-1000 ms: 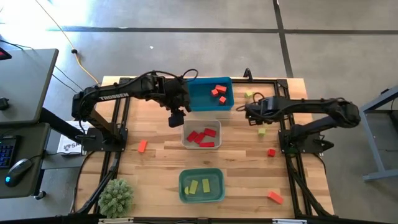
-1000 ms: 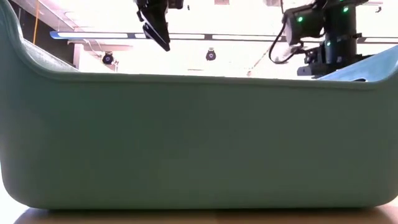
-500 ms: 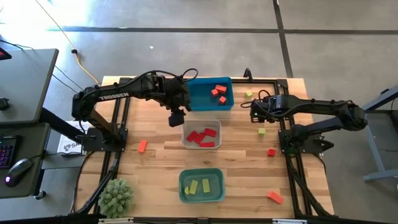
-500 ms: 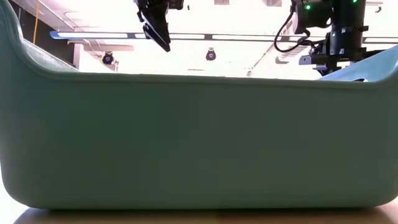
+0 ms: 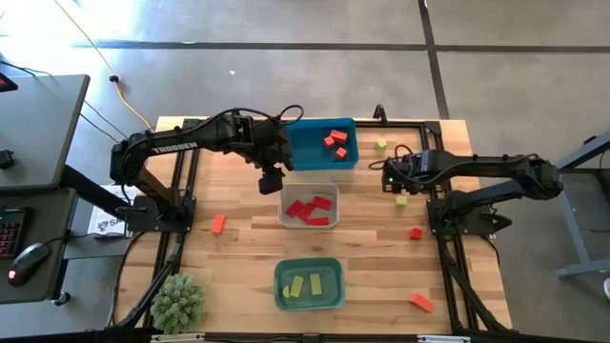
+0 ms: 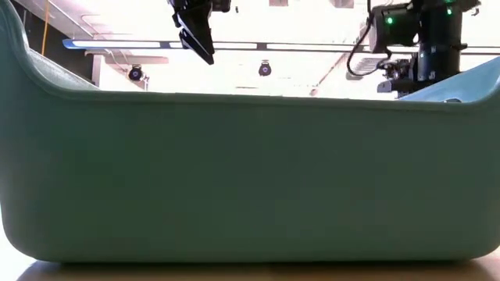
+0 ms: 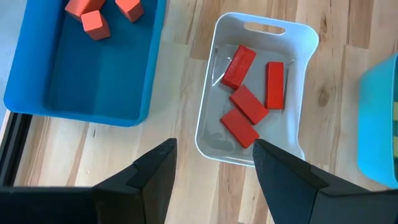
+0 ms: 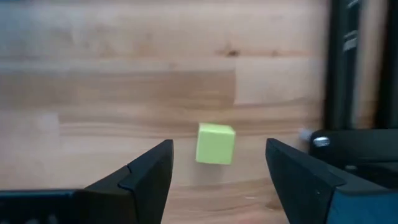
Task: Sort & place blocks by color
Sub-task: Put the light green block into the green bin
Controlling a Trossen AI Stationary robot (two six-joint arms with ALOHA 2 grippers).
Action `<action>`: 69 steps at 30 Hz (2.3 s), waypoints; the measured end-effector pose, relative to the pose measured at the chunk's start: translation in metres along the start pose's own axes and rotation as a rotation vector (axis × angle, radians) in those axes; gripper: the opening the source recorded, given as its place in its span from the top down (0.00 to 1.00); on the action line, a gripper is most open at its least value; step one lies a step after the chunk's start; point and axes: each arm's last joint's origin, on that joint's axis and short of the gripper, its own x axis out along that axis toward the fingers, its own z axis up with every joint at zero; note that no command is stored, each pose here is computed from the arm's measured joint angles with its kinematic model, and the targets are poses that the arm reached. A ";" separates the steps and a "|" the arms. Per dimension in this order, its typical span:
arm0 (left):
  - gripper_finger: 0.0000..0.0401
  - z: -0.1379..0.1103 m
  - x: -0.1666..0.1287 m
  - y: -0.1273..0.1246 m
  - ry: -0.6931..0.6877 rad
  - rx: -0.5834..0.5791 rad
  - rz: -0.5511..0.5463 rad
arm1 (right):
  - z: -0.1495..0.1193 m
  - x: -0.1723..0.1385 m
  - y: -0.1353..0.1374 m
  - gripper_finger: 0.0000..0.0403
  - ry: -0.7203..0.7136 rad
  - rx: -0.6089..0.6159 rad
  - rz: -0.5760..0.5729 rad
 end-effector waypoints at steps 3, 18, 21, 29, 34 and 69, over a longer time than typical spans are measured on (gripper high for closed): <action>0.50 0.000 0.000 0.000 0.000 0.000 0.000 | -0.007 0.017 -0.001 0.40 0.021 0.018 0.014; 0.50 0.000 0.000 0.000 -0.001 0.000 0.000 | -0.018 0.054 -0.009 0.40 0.046 0.055 0.035; 0.50 0.000 0.000 0.000 -0.001 0.000 0.000 | -0.020 0.063 -0.010 0.40 0.044 0.059 0.051; 0.50 0.004 0.000 0.000 -0.040 0.001 0.001 | -0.022 0.077 -0.017 0.42 0.063 0.100 0.038; 0.50 0.005 0.000 0.000 -0.055 0.001 0.002 | -0.022 0.077 -0.016 0.58 0.089 0.100 0.055; 0.50 0.004 0.000 0.000 -0.036 0.072 0.003 | -0.073 -0.073 0.086 0.74 -0.252 -0.238 1.029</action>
